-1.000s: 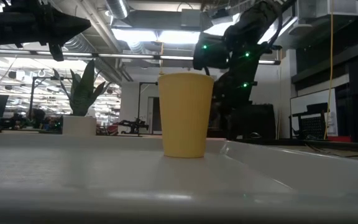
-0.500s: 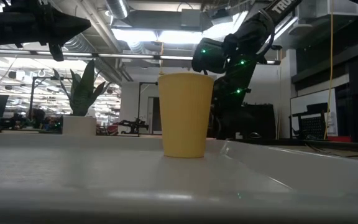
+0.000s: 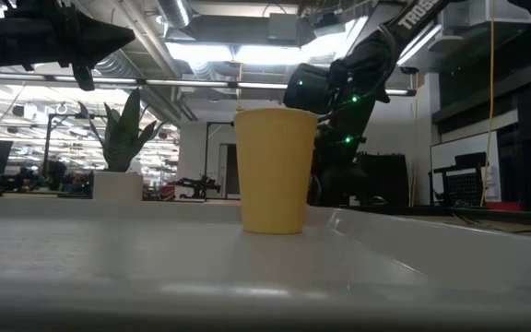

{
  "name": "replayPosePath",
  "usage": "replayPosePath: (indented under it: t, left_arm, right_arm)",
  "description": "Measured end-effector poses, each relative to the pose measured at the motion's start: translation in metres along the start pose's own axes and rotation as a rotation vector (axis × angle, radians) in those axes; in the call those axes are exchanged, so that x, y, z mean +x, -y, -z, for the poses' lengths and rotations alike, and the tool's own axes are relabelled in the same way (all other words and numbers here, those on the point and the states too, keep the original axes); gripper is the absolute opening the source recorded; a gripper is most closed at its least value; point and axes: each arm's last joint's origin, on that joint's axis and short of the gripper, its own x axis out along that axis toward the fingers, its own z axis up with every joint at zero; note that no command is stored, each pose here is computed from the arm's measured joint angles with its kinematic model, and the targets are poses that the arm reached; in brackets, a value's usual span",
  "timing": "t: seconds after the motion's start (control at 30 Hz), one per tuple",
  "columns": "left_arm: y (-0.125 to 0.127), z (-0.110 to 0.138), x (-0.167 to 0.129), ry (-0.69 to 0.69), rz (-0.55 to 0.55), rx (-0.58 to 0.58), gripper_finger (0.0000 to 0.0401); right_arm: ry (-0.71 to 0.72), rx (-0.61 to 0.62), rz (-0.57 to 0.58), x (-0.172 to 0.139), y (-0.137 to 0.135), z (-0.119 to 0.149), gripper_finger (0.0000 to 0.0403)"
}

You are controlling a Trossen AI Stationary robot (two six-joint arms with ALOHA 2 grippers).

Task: Pick and place plate/cup/fork/spoon on tray
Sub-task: Put the pink plate on the gray tray

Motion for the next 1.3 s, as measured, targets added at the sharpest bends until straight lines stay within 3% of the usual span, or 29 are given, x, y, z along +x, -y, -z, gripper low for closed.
replayPosePath:
  t: [0.23,0.5,0.67,0.93,1.1,1.3]
  left_arm:
    - [0.000,0.000,0.000,-0.003,0.001,-0.001,0.0000]
    - [0.000,0.000,0.000,-0.004,0.002,-0.001,0.0000]
    - [0.000,0.000,0.000,-0.004,0.003,-0.001,0.0000]
    - [0.000,0.000,0.000,-0.004,0.003,0.000,0.0000]
    - [0.000,0.000,0.000,-0.004,0.003,-0.001,0.0000]
    - [0.000,0.000,0.000,-0.004,0.003,0.002,0.0000]
  right_arm:
    - [-0.015,0.005,0.002,0.007,0.000,0.001,0.0083]
    - [-0.029,-0.009,0.089,0.001,-0.001,-0.007,0.0015]
    - [-0.014,-0.036,0.080,-0.014,-0.012,-0.024,0.0006]
    - [-0.046,-0.106,0.231,-0.071,-0.023,-0.068,0.0002]
    - [0.024,-0.084,0.334,-0.123,-0.025,-0.098,0.0002]
    - [0.127,-0.028,0.363,-0.185,-0.037,-0.119,0.0002]
